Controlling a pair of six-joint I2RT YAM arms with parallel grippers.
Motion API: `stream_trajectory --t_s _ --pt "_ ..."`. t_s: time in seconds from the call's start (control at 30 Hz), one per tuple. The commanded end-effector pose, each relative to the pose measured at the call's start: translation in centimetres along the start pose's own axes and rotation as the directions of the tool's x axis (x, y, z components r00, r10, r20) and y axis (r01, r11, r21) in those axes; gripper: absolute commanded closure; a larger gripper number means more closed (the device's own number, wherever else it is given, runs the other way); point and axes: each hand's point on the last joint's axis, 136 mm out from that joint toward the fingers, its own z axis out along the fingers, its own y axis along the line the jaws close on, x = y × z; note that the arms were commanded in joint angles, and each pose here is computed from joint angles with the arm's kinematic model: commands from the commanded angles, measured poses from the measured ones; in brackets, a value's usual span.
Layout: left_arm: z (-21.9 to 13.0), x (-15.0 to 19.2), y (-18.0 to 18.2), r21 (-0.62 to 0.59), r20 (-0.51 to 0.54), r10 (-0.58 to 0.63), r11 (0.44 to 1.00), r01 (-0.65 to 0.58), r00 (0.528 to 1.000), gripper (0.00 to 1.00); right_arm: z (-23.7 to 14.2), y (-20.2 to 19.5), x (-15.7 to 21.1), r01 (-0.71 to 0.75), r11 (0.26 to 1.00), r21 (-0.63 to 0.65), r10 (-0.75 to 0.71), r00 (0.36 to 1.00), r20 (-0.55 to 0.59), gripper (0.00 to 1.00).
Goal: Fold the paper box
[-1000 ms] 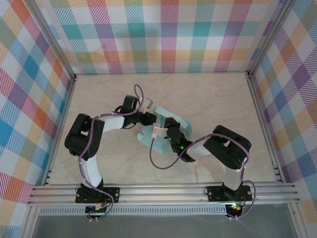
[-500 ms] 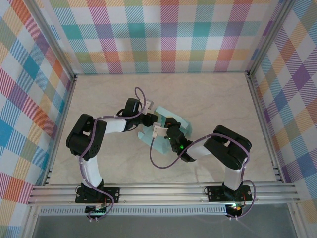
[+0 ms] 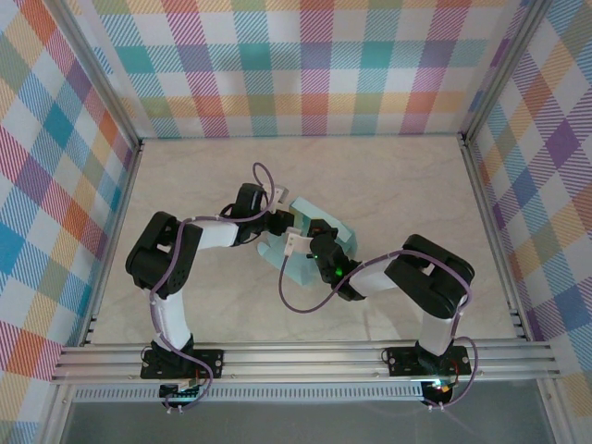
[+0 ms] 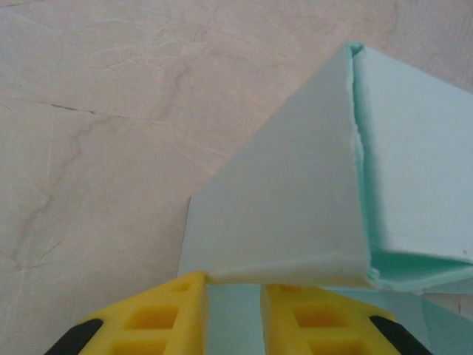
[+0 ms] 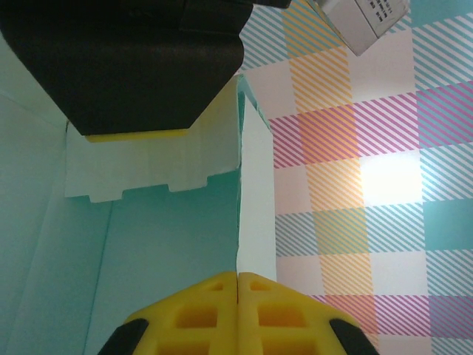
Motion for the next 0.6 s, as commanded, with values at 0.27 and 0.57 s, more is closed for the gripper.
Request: stream_trajectory --t_s 0.27,0.57 --pt "0.8 -1.1 -1.6 0.027 0.027 0.030 0.999 -0.031 0.999 0.85 -0.6 2.5 -0.3 0.019 0.994 -0.105 -0.017 1.000 0.021 1.00" --pt "-0.2 -0.7 -0.7 -0.033 0.017 0.055 0.998 -0.055 0.998 0.70 -0.8 2.1 -0.1 0.035 0.996 -0.080 -0.033 0.999 0.033 1.00"
